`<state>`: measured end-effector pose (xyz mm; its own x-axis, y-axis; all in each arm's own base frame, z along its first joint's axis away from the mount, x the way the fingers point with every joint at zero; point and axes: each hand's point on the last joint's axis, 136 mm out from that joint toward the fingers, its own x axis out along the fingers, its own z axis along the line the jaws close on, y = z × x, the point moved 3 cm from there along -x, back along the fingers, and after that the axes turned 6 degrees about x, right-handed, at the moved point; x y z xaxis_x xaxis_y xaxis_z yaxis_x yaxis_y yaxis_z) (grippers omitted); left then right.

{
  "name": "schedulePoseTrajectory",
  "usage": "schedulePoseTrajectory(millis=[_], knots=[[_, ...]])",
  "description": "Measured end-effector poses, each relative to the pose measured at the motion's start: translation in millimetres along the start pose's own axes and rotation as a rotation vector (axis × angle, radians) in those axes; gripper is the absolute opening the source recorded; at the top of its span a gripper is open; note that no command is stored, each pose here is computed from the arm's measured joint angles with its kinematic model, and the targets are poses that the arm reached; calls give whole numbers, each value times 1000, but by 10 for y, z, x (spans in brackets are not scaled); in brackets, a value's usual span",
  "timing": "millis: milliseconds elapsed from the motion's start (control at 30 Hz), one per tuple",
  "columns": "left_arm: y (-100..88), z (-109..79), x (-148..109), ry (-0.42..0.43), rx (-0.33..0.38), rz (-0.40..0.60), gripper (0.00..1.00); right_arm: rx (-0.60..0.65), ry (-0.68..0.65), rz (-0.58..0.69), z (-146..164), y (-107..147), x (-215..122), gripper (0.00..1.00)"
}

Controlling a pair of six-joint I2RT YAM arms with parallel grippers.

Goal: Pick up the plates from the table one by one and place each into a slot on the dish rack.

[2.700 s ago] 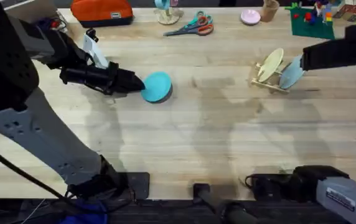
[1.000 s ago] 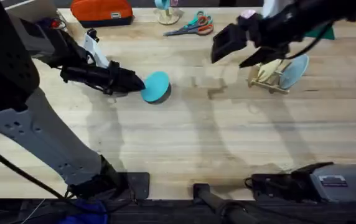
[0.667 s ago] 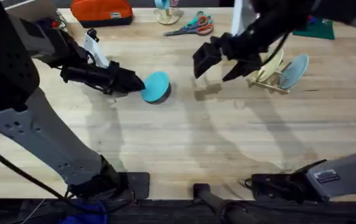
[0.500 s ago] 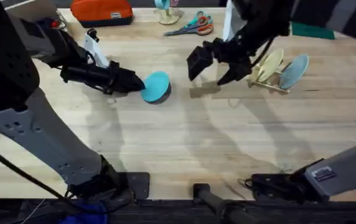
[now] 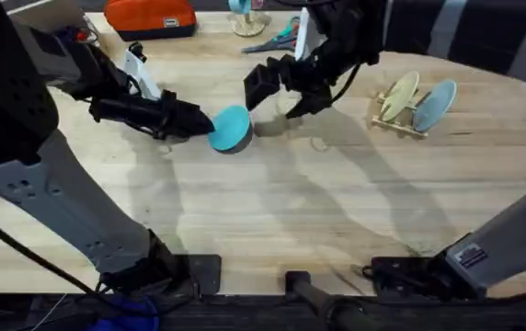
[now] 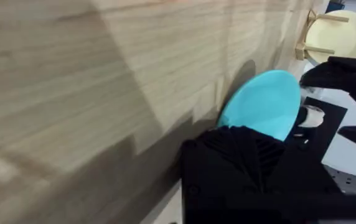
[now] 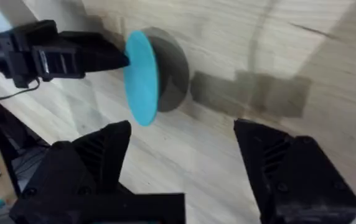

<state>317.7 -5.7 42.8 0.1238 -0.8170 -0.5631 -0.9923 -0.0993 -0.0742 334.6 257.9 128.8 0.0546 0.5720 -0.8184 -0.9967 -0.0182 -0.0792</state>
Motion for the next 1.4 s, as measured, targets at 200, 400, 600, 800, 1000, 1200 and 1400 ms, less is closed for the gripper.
schedulePoseTrajectory(millis=[200,400,600,800,1000,1200,1400], knots=[[0,0,0,0,0,0,41,-33,-36,-31,165,-31,58,991],[0,0,0,0,0,0,41,-23,-65,-45,288,-47,147,992],[0,0,0,0,0,0,41,-1,-62,-18,286,-27,414,992],[0,0,0,0,0,0,41,23,-66,4,342,36,598,992],[0,0,0,0,0,0,41,73,-56,33,359,118,769,992],[0,1,0,-1,0,1,41,86,-69,24,421,113,793,991],[-1,2,0,-3,1,1,41,96,-69,27,434,130,801,992]])
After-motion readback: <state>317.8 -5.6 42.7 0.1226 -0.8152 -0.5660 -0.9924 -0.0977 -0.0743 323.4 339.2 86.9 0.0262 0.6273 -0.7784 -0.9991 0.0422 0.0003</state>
